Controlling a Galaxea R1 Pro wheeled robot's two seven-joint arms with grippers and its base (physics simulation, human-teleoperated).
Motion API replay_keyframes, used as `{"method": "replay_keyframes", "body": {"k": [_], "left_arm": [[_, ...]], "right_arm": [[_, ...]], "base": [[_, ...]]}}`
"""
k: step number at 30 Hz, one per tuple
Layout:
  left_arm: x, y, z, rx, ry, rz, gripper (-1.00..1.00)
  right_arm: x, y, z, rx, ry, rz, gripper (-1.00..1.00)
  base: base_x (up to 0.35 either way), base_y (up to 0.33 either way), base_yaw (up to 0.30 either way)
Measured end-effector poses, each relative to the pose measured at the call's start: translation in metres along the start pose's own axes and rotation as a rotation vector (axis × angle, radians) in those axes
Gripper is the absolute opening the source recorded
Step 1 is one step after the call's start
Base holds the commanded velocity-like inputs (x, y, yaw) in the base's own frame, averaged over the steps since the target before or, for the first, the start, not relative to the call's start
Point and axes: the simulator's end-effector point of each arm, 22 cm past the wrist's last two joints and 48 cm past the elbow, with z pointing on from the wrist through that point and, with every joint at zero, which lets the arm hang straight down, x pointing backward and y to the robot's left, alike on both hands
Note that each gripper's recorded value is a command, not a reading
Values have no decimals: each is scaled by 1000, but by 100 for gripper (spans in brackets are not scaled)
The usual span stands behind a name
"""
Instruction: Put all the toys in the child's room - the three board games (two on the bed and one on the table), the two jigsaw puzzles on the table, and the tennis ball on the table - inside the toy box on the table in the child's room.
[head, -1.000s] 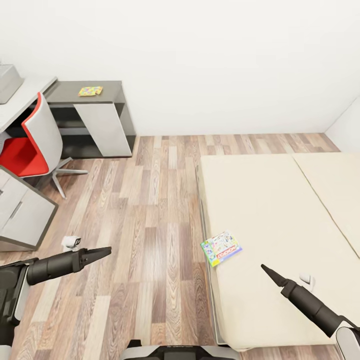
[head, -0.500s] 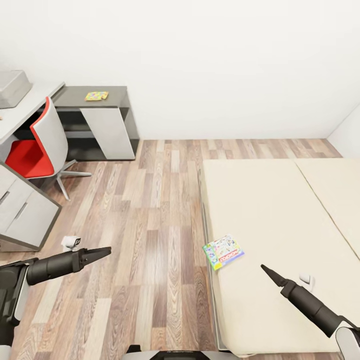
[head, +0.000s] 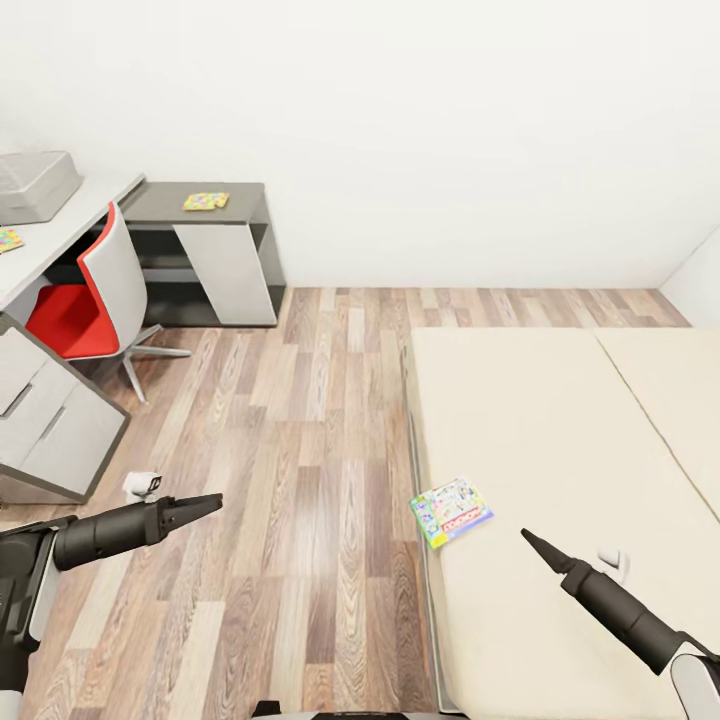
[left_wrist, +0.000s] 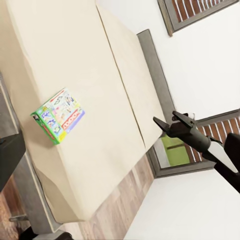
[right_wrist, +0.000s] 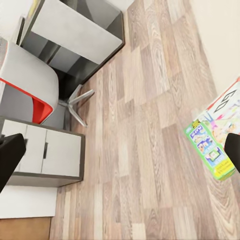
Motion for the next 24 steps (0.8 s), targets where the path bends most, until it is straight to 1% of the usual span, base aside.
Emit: {"method": "replay_keyframes", "body": {"k": [14,24], "left_arm": [[-6,-9,-1,6,-8,20,100],[-10,-16,-3,10,-15,34,100]], "right_arm": [[-7,8,-2,-15,-14,-11,100],[-11,15,-2,-29,-25,-17,100]], "base": [[0,0,65],[0,0,-5]]}}
